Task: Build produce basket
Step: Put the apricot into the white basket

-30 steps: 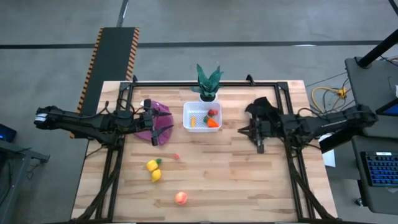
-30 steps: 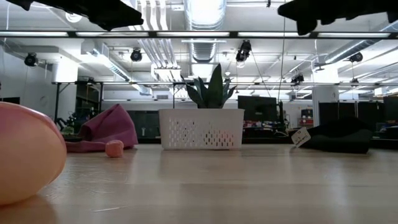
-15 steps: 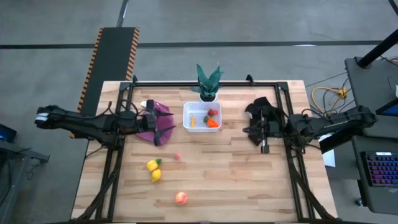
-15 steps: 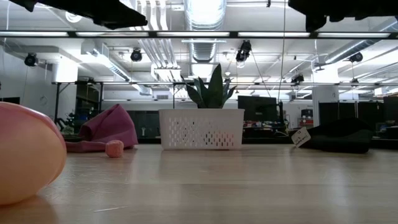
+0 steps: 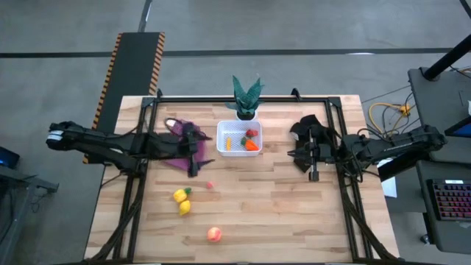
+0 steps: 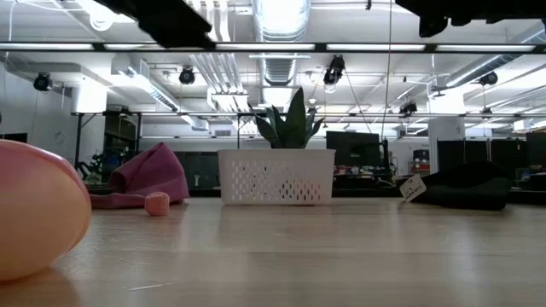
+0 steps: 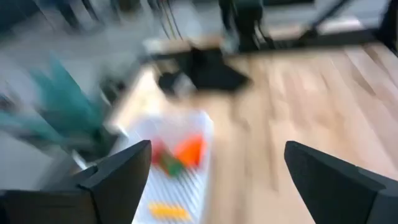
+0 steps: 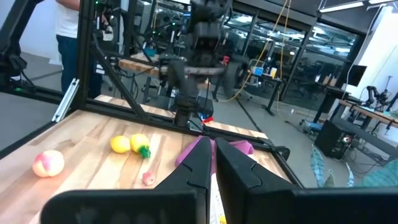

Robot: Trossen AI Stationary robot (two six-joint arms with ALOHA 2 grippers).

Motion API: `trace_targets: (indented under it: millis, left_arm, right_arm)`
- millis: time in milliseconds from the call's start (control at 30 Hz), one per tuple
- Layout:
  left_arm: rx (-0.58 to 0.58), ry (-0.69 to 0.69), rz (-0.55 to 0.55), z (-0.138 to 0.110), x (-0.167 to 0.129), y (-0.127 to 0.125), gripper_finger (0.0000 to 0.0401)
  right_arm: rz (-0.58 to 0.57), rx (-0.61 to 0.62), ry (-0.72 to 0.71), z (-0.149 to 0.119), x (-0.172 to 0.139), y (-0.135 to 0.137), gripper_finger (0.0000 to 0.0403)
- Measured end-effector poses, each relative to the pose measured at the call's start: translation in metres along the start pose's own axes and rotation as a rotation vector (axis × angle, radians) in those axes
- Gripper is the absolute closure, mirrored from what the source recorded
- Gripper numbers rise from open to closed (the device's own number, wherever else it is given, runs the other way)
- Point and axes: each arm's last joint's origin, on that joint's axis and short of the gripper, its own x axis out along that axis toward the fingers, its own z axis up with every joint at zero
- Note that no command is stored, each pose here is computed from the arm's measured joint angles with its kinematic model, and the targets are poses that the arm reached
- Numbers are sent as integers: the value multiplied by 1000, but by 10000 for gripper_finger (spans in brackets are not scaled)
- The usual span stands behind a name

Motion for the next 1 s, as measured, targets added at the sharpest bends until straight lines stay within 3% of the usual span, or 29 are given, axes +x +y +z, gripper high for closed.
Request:
trace_targets:
  millis: [167, 367, 633, 1000]
  left_arm:
    - [-142, 276, -53, -20, 12, -11, 47]
    - [-218, 513, -54, -48, 29, -31, 47]
    - [-248, 678, -100, -72, 52, -63, 47]
    - [-212, 763, -95, -99, 83, -88, 47]
  right_arm:
    - [1, 18, 4, -1, 0, 0, 390]
    - [3, 43, 12, -1, 1, 1, 390]
    - [4, 14, 14, -2, 2, 1, 390]
    - [3, -35, 10, -1, 2, 1, 390]
